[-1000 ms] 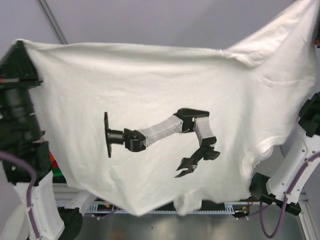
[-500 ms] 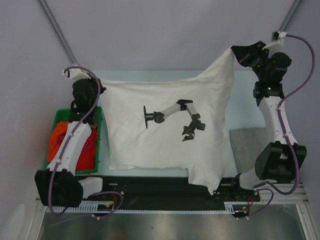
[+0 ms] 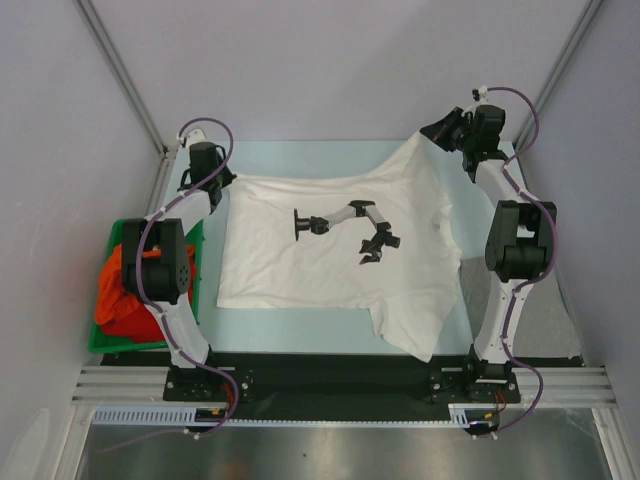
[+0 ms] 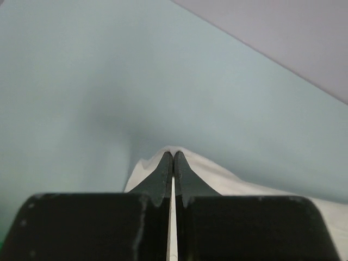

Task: Fold and stack the t-shirts
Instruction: Flatten the tshirt out, then fold the tshirt

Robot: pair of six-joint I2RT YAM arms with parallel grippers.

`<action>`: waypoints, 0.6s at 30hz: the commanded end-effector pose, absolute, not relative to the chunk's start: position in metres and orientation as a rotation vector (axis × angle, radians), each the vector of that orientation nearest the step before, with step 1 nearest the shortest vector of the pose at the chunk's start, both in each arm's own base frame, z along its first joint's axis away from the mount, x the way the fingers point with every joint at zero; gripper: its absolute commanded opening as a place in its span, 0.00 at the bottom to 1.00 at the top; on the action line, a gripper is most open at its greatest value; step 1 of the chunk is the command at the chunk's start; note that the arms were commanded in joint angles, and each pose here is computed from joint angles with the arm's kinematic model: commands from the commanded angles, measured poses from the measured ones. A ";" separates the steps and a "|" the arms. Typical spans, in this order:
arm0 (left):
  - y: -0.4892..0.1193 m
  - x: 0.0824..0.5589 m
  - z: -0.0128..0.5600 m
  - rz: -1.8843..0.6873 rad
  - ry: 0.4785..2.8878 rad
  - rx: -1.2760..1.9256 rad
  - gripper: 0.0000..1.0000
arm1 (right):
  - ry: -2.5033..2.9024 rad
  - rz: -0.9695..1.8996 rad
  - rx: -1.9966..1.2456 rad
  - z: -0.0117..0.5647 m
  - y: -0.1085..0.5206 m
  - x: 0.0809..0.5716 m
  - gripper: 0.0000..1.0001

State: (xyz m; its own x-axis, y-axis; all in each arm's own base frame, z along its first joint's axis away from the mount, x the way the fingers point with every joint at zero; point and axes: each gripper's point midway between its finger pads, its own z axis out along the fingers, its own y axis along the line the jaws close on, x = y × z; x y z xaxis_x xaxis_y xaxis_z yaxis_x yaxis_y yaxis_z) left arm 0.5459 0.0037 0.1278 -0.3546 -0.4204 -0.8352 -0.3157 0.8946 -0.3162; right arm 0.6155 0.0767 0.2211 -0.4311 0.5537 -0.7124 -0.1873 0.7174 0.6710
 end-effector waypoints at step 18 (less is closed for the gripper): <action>-0.009 0.497 0.105 -0.266 2.314 -0.596 0.00 | 2.134 0.781 0.673 0.216 0.036 0.508 0.00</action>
